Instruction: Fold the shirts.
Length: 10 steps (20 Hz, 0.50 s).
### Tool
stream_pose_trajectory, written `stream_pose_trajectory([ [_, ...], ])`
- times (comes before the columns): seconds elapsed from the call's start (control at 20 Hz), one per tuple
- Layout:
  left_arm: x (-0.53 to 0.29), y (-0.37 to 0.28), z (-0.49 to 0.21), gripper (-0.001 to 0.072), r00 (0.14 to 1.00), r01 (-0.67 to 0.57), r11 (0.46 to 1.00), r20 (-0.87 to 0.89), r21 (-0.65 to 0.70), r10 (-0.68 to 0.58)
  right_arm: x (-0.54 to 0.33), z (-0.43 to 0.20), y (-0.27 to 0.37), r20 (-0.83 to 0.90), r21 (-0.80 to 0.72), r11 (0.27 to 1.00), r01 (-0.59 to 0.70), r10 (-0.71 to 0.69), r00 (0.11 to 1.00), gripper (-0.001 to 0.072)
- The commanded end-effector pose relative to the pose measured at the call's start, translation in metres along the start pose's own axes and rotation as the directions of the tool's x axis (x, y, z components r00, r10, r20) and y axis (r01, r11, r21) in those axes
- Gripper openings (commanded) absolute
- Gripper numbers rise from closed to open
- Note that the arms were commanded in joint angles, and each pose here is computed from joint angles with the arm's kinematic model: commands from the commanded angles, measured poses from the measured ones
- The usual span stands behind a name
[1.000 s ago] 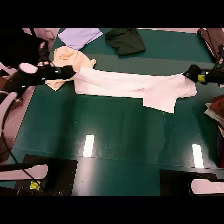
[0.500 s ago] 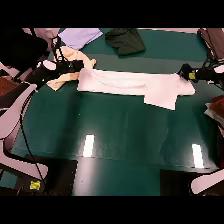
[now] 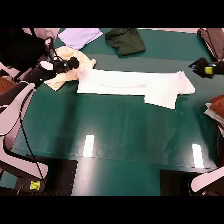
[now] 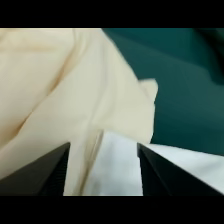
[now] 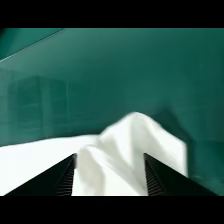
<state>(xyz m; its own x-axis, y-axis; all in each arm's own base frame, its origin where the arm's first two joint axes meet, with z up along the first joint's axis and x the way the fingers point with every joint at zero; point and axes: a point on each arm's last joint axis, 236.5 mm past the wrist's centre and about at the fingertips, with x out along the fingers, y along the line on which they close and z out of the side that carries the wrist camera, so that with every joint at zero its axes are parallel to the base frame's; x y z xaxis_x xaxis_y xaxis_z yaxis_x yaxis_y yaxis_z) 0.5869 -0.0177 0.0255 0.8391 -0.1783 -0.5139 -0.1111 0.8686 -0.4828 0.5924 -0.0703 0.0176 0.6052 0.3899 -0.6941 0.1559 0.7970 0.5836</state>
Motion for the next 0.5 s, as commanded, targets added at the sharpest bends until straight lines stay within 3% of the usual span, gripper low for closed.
stream_pose_trajectory([
  [0.0, -0.01, 0.011, 0.007, 0.0502, 0.998, 0.017, 0.996, -0.055, -0.089, -0.022, -0.027, -0.012, -0.035, -0.093, 0.056, 0.998, 0.004, 0.001, 0.996, 0.0606],
  [0.05, -0.012, 0.003, 0.006, 0.05, 0.996, 0.038, 0.997, -0.075, -0.067, -0.044, -0.024, -0.022, -0.042, -0.133, 0.058, 0.998, -0.008, 0.016, 0.991, 0.0666],
  [0.15, -0.017, -0.011, 0.005, 0.0494, 0.992, 0.071, 0.996, -0.099, -0.046, -0.075, -0.015, -0.039, -0.033, -0.194, 0.07, 0.987, -0.146, 0.157, 0.968, 0.0709],
  [0.25, -0.024, -0.026, 0.003, 0.0493, 0.988, 0.101, 0.995, -0.115, -0.011, -0.101, -0.006, -0.05, -0.034, -0.225, 0.11, 0.968, -0.227, 0.247, 0.943, 0.0714],
  [0.45, -0.043, -0.044, 0.008, 0.0493, 0.983, 0.145, 0.988, -0.124, 0.057, -0.137, 0.006, -0.069, -0.053, -0.337, 0.085, 0.974, -0.21, 0.226, 0.914, 0.0715],
])
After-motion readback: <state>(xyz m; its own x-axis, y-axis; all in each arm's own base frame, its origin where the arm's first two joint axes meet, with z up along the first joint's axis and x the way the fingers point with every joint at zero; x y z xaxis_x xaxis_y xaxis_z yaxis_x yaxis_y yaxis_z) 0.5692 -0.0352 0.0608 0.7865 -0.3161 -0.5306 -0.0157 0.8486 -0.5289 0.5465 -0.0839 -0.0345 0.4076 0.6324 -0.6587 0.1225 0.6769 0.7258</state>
